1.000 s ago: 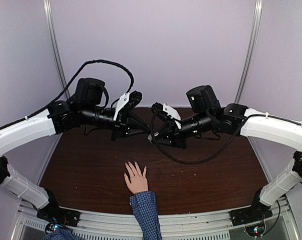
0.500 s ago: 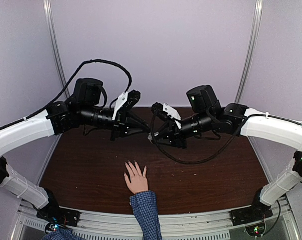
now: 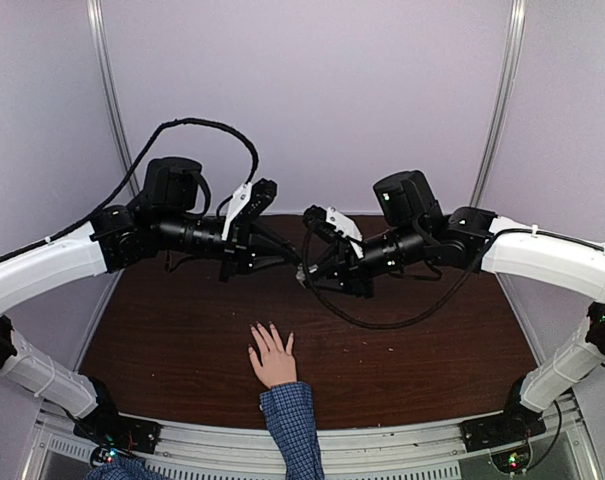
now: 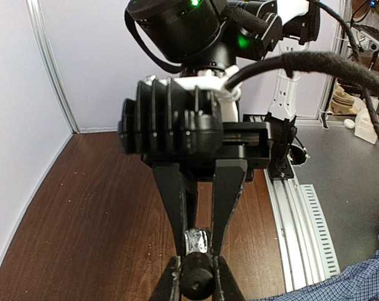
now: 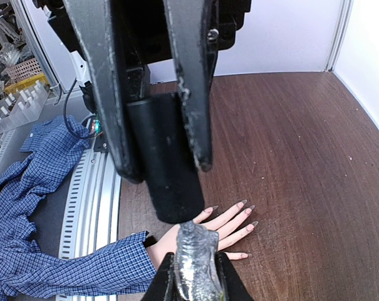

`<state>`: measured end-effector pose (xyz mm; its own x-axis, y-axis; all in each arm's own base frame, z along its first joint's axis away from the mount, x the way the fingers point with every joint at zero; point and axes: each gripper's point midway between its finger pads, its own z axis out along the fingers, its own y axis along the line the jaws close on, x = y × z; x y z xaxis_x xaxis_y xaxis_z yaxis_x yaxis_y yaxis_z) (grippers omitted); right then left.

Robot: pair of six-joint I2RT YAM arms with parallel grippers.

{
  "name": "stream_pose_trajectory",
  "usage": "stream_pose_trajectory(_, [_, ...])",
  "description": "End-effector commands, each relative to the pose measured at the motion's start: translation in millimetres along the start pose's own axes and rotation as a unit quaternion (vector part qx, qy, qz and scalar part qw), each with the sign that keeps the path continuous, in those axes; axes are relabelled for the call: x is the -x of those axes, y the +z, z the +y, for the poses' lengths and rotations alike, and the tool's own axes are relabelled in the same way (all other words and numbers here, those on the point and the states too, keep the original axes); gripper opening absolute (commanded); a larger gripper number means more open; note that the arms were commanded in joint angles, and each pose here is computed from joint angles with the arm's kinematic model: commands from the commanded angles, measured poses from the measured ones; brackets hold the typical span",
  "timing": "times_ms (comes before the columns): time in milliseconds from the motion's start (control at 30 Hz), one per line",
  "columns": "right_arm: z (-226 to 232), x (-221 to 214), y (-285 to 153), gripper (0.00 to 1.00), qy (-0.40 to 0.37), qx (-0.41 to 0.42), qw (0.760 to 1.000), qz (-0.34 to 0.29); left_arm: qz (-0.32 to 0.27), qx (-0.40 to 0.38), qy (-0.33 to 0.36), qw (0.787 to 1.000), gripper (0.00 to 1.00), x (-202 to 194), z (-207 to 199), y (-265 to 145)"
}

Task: Paint the nails
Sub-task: Unscrew the cap of the nail polish bottle, then remove the excess polish from the bottle rim.

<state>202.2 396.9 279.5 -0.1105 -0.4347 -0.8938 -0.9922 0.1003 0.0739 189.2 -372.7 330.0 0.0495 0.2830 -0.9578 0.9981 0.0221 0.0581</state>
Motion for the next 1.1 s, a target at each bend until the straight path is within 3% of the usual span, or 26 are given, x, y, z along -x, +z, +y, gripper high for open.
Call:
stream_pose_trajectory(0, [-0.1,9.0,-3.5,0.0,-0.013,-0.005,1.0,-0.014,-0.037,-0.01,0.017,0.999,0.0,19.5,-6.6,-8.1])
stream_pose_trajectory(1067, [9.9,15.0,-11.0,0.0,-0.029,0.009,0.999,-0.032,-0.021,0.015,0.012,1.0,0.0,11.6,3.1,-10.8])
